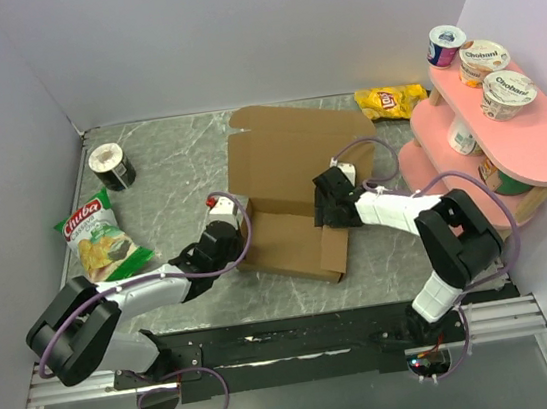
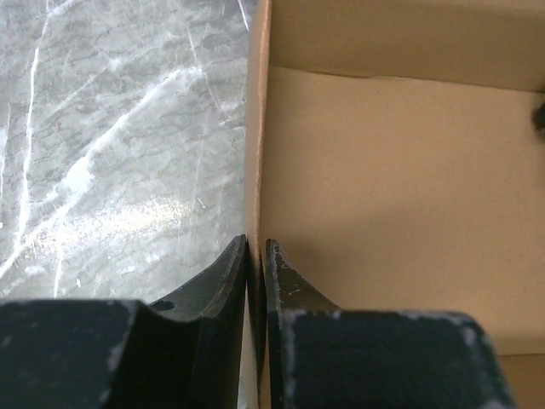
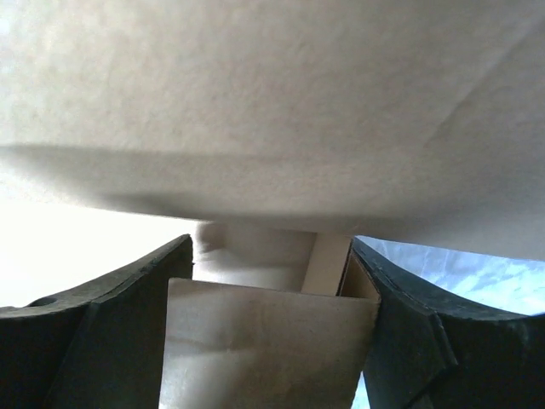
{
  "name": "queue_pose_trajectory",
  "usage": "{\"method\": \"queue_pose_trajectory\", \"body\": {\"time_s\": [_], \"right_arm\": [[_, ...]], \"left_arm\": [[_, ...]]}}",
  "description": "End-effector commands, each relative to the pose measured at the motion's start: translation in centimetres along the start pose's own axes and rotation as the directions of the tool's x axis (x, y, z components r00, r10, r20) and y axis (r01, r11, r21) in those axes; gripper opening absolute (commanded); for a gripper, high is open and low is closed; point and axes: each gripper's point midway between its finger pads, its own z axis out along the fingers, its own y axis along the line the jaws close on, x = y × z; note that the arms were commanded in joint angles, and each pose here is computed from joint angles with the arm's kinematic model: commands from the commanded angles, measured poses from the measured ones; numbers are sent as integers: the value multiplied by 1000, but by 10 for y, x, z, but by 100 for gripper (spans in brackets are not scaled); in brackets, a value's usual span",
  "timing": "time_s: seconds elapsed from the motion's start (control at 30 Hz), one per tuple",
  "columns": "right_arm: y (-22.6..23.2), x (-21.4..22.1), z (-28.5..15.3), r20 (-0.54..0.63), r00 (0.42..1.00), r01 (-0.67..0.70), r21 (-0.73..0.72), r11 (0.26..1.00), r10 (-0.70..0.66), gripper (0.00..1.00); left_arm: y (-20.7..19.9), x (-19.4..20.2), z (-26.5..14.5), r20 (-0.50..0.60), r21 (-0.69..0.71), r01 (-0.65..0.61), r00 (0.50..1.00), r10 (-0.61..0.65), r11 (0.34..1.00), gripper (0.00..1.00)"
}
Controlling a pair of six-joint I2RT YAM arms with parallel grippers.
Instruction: Fold the paper box
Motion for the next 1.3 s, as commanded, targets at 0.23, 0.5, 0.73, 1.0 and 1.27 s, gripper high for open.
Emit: {"method": "queue_pose_trajectory", "body": {"time_s": [0.23, 0.5, 0.73, 1.0, 1.27], "right_arm": [[24, -42, -59, 91, 992, -66, -216, 974, 87, 100], [18, -51, -81, 120, 985, -88, -245, 965, 121, 100], [8, -50, -96, 143, 971, -142, -307, 941, 193, 100], [-36, -28, -94, 134, 941, -261, -300, 918, 311, 93], [-3, -14, -87, 65, 961, -198, -521, 830, 269, 91]], "left_arm": [[2, -16, -6, 70, -18, 7, 998, -6, 1000, 6], [21, -16, -4, 81, -127, 12, 997, -2, 992, 1], [43, -23, -13, 129, -234, 29, 992, 2, 972, 1], [46, -25, -14, 143, -252, 40, 990, -4, 967, 1], [47, -22, -13, 135, -259, 37, 991, -1, 965, 1]]}}
